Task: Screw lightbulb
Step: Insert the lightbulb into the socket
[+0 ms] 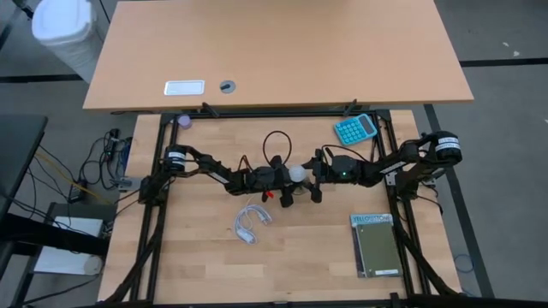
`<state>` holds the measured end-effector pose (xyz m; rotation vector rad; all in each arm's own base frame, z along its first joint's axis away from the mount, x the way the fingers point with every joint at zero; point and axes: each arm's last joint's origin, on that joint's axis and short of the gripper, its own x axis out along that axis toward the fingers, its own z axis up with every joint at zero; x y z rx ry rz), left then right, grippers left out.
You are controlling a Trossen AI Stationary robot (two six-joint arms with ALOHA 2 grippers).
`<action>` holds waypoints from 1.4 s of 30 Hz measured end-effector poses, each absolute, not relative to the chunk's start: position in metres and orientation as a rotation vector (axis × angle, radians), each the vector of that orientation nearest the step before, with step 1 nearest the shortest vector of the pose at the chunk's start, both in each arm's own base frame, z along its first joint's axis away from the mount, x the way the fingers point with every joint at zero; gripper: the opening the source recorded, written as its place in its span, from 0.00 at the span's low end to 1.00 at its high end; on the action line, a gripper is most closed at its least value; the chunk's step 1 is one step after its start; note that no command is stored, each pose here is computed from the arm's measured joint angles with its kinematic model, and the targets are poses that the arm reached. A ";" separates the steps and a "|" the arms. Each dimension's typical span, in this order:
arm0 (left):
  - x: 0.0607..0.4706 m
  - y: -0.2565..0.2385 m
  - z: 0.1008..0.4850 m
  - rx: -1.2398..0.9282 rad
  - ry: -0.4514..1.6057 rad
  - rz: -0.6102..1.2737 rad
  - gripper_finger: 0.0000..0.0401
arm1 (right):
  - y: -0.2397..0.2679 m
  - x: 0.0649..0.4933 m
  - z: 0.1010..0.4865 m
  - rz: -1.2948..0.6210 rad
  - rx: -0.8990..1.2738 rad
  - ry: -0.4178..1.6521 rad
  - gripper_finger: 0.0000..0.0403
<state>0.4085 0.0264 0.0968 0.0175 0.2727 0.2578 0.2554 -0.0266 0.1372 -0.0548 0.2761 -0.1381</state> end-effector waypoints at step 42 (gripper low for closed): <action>0.408 0.028 0.097 0.002 0.271 0.337 0.48 | 0.004 0.255 0.137 -0.422 0.090 0.251 0.44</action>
